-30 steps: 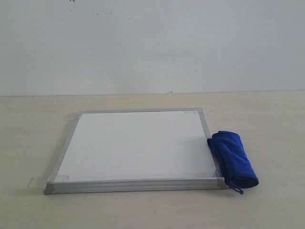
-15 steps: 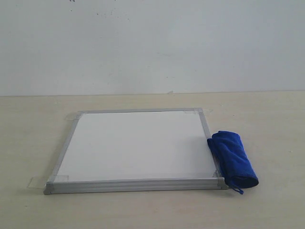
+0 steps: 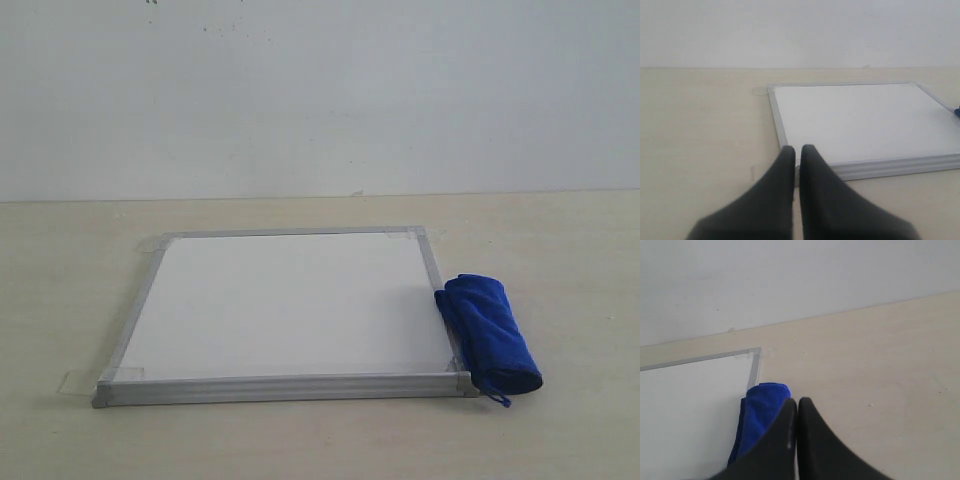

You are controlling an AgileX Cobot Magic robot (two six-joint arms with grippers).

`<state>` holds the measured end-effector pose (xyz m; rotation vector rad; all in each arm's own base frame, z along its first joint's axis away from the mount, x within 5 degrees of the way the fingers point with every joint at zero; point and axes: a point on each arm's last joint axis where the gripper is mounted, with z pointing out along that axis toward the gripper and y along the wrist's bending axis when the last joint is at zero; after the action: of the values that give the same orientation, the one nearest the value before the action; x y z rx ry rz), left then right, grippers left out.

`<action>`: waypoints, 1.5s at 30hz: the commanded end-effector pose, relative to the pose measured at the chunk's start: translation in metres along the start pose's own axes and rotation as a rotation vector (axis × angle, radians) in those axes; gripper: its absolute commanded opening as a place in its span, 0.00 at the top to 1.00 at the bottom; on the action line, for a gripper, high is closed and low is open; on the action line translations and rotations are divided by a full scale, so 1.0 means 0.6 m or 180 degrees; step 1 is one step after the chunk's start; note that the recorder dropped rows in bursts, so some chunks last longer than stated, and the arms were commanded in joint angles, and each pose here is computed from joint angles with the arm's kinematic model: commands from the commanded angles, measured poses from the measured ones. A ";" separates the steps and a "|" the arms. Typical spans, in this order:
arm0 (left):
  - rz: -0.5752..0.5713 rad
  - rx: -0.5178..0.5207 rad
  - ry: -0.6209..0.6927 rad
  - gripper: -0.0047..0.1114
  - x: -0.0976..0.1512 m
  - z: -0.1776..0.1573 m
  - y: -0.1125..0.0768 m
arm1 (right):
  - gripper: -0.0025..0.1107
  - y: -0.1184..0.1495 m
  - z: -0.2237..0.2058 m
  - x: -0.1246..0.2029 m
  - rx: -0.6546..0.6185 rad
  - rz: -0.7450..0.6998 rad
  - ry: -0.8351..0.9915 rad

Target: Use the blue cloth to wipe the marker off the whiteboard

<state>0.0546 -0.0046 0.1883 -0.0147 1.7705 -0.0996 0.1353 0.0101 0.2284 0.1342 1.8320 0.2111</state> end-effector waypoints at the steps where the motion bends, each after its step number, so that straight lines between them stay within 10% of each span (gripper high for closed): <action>1: 0.0014 -0.0004 -0.0010 0.93 0.001 0.000 0.000 | 0.98 -0.004 -0.033 0.021 -0.0020 -0.0154 -0.0102; 13: 0.0014 -0.0004 -0.0010 0.93 0.001 0.000 0.000 | 0.98 0.000 -0.025 -0.006 0.0066 0.0114 0.0158; 22: 0.0014 -0.0004 -0.0010 0.93 0.001 0.000 0.000 | 0.98 0.033 0.158 -0.130 0.0214 -0.0149 0.1639; 29: 0.0014 -0.0004 -0.0010 0.93 0.001 0.000 0.000 | 0.45 0.074 0.337 -0.066 -0.0223 -0.0146 0.2576; 34: 0.0014 -0.0004 -0.0010 0.93 0.001 0.000 0.000 | 0.45 0.119 0.411 0.005 -0.0263 -0.0147 0.2907; 45: 0.0014 -0.0004 -0.0010 0.93 0.001 0.000 0.000 | 0.45 0.099 0.381 -0.066 0.0230 -0.0429 0.2871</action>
<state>0.0546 -0.0046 0.1883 -0.0147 1.7705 -0.0996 0.3666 0.0888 0.2261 -0.0769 2.6685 0.2369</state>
